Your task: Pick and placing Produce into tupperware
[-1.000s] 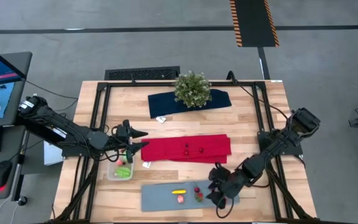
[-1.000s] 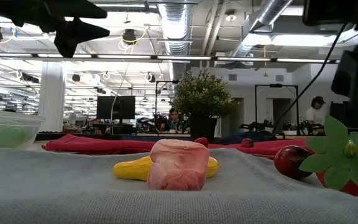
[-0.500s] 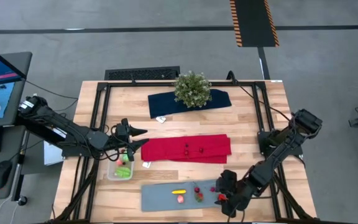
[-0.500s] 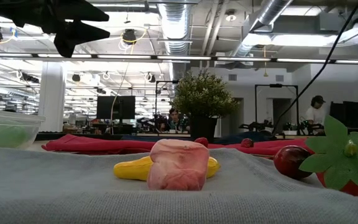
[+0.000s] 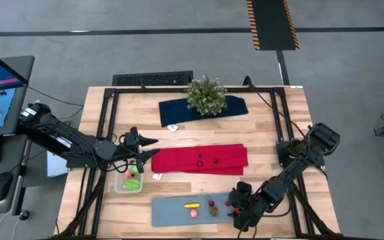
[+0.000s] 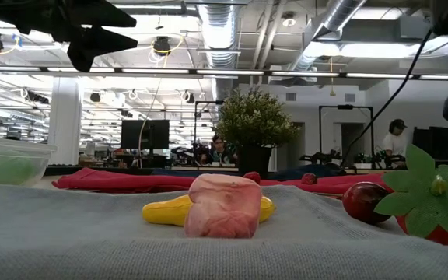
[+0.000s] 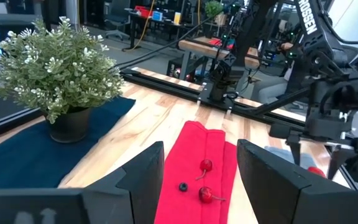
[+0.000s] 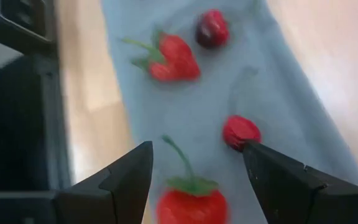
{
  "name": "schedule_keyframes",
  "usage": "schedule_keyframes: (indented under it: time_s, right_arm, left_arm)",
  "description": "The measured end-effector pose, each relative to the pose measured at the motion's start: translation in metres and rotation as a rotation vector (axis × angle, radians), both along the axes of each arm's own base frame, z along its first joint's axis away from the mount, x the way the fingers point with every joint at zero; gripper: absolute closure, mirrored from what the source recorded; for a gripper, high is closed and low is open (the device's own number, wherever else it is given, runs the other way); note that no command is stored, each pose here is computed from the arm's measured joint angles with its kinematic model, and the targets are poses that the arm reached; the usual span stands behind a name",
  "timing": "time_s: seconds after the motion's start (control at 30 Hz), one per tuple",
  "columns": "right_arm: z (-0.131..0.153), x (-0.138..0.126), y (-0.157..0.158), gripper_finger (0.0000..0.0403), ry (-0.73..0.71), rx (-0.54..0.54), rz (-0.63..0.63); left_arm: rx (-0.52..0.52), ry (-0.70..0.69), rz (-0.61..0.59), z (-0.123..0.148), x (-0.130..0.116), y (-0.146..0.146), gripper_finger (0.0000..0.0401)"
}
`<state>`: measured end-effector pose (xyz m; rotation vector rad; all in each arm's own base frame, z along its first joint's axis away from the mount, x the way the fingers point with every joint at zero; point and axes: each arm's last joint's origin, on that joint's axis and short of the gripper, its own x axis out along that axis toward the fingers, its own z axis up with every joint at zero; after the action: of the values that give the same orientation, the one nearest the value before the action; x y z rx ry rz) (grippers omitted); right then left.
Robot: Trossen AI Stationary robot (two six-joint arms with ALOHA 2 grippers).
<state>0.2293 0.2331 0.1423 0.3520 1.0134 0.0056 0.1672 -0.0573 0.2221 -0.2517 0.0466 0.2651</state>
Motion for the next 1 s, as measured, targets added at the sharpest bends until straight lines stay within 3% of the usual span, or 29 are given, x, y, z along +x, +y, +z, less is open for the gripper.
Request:
schedule_keyframes:
  time_s: [0.33,0.83,1.0]
  right_arm:
    - [0.0,0.0015,0.0015,0.0148,0.0,0.021,0.005]
    - [-0.0004,0.0006,0.002,0.0382,0.017,0.035,0.012]
    - [-0.0005,0.0011,0.0015,0.0388,0.022,0.045,-0.004]
  left_arm:
    - [0.0,0.0,0.001,0.0,0.0,0.0,0.0208]
    - [0.0,0.0,0.002,0.0,0.0,0.0,0.0208]
    - [0.0,0.0,0.005,0.0,0.0,0.0001,0.0209]
